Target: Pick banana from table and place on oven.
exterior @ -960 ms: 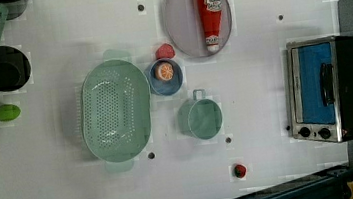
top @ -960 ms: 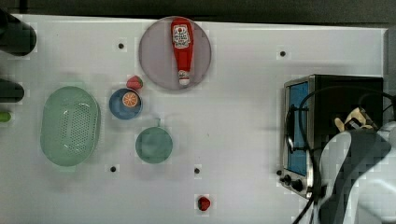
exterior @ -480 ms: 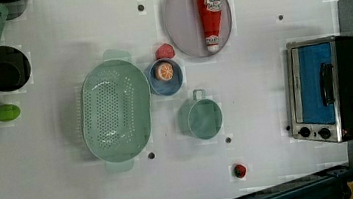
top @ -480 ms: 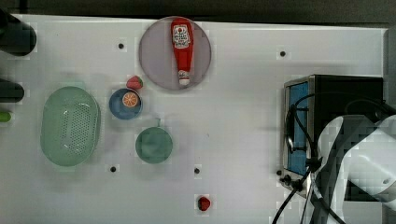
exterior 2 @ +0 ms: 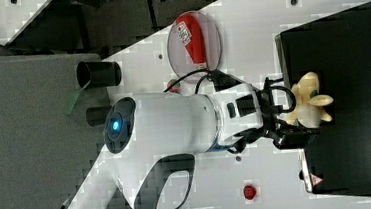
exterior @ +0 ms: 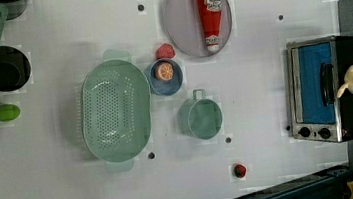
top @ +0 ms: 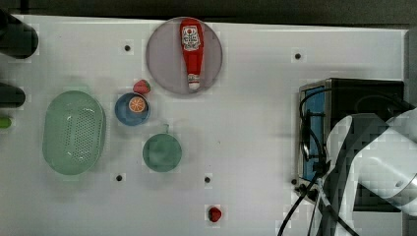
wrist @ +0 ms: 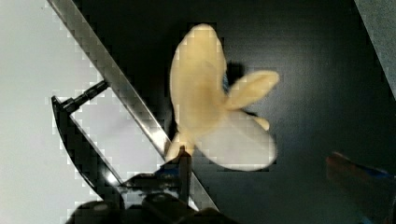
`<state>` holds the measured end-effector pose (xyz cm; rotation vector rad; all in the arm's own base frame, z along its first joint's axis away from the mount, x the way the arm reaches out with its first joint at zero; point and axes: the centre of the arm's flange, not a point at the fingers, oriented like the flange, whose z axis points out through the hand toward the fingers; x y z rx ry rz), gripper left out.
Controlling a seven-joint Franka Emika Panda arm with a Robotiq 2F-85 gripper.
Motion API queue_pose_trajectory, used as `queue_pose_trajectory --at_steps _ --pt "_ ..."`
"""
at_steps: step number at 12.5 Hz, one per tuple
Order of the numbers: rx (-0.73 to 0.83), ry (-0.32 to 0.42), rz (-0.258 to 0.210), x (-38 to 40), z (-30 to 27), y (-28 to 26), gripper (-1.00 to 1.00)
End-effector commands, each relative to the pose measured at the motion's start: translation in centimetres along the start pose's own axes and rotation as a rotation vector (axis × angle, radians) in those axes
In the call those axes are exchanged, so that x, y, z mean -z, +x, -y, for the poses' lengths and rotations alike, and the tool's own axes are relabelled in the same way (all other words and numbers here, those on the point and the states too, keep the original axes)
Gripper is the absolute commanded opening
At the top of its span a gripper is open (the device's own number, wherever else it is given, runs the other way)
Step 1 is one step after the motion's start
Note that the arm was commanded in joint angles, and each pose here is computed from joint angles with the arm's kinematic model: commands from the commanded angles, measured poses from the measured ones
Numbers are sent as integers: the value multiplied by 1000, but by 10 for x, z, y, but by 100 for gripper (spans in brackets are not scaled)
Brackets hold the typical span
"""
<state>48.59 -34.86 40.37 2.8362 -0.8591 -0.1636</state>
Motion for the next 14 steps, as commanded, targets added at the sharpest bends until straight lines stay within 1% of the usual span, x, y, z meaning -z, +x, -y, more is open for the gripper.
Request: queue_pose_trajectory --at_steps 1,2,3,5,6,7,8,9,11,12,13,14 --pt "46 23 -109 60 2 7 100" --pt "72 29 -135 81 12 8 100" --pt "102 39 -138 99 27 5 100" --pt "168 77 -78 125 75 -17 100" --pt "160 101 -56 138 102 -31 100" --pt "120 120 -56 154 128 -45 100" --pt "66 139 -73 171 156 -59 100" --pt "-2 156 -88 186 180 -72 100" --pt "-159 188 -99 210 215 -100 100" --pt "-251 201 -91 219 225 -114 100" --pt "-335 190 -58 223 228 -128 100" --pt "-374 160 -12 225 228 -145 100"
